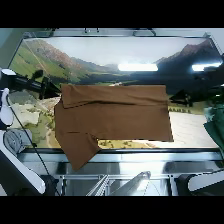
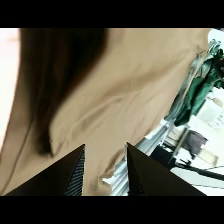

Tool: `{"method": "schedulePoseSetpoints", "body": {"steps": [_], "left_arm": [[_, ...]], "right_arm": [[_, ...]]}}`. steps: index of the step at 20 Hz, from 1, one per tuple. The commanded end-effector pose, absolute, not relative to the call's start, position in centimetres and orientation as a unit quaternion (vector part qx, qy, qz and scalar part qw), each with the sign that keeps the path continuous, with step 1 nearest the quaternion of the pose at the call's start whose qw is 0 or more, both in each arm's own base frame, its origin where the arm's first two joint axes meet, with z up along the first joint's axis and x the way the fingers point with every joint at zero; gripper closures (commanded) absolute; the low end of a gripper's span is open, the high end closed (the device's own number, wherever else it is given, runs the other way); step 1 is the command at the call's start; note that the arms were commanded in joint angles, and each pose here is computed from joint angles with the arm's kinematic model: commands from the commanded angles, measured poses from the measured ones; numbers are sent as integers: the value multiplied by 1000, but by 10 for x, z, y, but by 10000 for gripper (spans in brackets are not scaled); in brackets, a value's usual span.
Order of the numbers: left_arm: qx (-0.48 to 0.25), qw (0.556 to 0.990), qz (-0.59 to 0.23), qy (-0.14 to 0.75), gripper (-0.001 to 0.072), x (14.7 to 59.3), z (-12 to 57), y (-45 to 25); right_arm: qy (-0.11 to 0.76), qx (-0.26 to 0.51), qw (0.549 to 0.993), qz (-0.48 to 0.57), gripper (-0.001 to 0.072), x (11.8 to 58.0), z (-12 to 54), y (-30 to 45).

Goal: Fold the shirts.

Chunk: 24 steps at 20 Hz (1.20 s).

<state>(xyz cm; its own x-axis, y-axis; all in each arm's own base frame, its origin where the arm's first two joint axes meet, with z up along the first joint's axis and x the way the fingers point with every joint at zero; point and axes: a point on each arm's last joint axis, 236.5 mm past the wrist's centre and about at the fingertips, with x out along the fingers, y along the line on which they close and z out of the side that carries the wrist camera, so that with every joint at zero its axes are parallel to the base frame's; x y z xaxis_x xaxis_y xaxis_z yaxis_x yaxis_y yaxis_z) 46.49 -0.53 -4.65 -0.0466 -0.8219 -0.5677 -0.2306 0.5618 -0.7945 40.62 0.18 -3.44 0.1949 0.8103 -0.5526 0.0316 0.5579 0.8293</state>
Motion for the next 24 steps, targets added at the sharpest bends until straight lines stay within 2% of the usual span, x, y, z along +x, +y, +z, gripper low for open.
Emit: {"method": "schedulePoseSetpoints", "body": {"steps": [1, 4, 8, 11, 16, 19, 23, 24], "left_arm": [[-346, 585, -230, 697, 431, 431, -9, 15], [-322, 579, -179, 727, 430, 370, -20, 20], [-349, 567, -175, 726, 430, 297, -48, -6], [-381, 552, -161, 724, 431, 258, -66, -10], [-422, 549, -133, 709, 431, 227, -81, -5], [-453, 528, -119, 709, 431, 209, -89, -8], [-459, 520, -104, 713, 431, 199, -104, -17], [-452, 521, -105, 717, 431, 198, -107, -21]], "right_arm": [[580, 351, 692, 249, 427, 377, -20, -28], [594, 331, 695, 234, 427, 329, -39, -27], [616, 330, 683, 212, 410, 274, -75, -9], [652, 342, 645, 202, 410, 241, -101, 4], [662, 360, 633, 176, 410, 227, -128, 16], [655, 369, 628, 202, 410, 233, -134, 37], [649, 370, 626, 223, 423, 241, -133, 53], [649, 370, 626, 223, 446, 241, -133, 53]]}}
